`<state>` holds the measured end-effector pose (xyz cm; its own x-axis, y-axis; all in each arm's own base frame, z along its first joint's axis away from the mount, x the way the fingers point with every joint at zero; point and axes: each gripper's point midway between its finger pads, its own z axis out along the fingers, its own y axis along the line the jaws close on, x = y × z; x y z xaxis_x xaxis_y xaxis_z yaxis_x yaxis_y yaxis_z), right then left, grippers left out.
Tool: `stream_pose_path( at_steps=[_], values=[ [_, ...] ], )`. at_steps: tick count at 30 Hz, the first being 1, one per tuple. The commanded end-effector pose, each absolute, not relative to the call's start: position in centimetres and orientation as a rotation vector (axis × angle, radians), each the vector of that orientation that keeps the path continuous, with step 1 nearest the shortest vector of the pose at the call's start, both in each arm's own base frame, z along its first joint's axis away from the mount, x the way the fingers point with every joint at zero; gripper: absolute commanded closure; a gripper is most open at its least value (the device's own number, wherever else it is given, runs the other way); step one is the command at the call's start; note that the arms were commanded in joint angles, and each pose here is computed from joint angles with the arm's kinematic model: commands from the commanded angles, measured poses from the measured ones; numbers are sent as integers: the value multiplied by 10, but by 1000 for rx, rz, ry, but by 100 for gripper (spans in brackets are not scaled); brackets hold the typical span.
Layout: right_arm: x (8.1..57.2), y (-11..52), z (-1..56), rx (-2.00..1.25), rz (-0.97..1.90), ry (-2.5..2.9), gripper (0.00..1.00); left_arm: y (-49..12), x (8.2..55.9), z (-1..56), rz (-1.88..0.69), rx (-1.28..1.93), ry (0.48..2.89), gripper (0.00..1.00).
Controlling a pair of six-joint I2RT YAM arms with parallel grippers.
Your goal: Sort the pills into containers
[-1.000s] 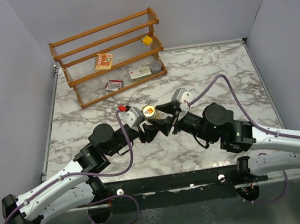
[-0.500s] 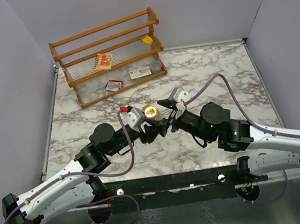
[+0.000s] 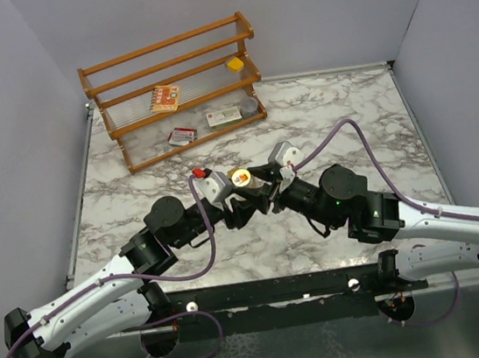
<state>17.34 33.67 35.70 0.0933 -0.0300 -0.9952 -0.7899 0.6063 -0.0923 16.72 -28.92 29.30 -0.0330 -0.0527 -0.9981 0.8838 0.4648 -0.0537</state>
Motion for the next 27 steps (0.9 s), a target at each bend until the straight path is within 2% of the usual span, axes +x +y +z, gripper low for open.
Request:
stream_pose_path(
  at_steps=[1, 4, 5, 6, 7, 8, 18, 27],
  values=[
    [180, 336, 361, -735, 631, 1380, 99, -291, 158, 336, -958, 769, 1266, 81],
    [181, 337, 357, -745, 626, 1387, 99, -289, 158, 339, -960, 759, 1259, 72],
    [180, 337, 356, -747, 626, 1387, 99, -288, 157, 340, -961, 754, 1254, 65],
    [181, 336, 355, -746, 623, 1388, 99, -287, 157, 341, -963, 752, 1252, 44],
    [181, 336, 354, -746, 622, 1388, 99, -287, 156, 342, -964, 752, 1250, 8],
    [181, 336, 354, -743, 624, 1385, 99, -286, 156, 342, -965, 749, 1248, 2],
    [186, 326, 353, -695, 597, 1381, 99, -277, 158, 340, -937, 720, 1266, 1],
    [215, 299, 335, -484, 430, 1375, 99, -248, 168, 306, -852, 601, 1379, 1]
  ],
)
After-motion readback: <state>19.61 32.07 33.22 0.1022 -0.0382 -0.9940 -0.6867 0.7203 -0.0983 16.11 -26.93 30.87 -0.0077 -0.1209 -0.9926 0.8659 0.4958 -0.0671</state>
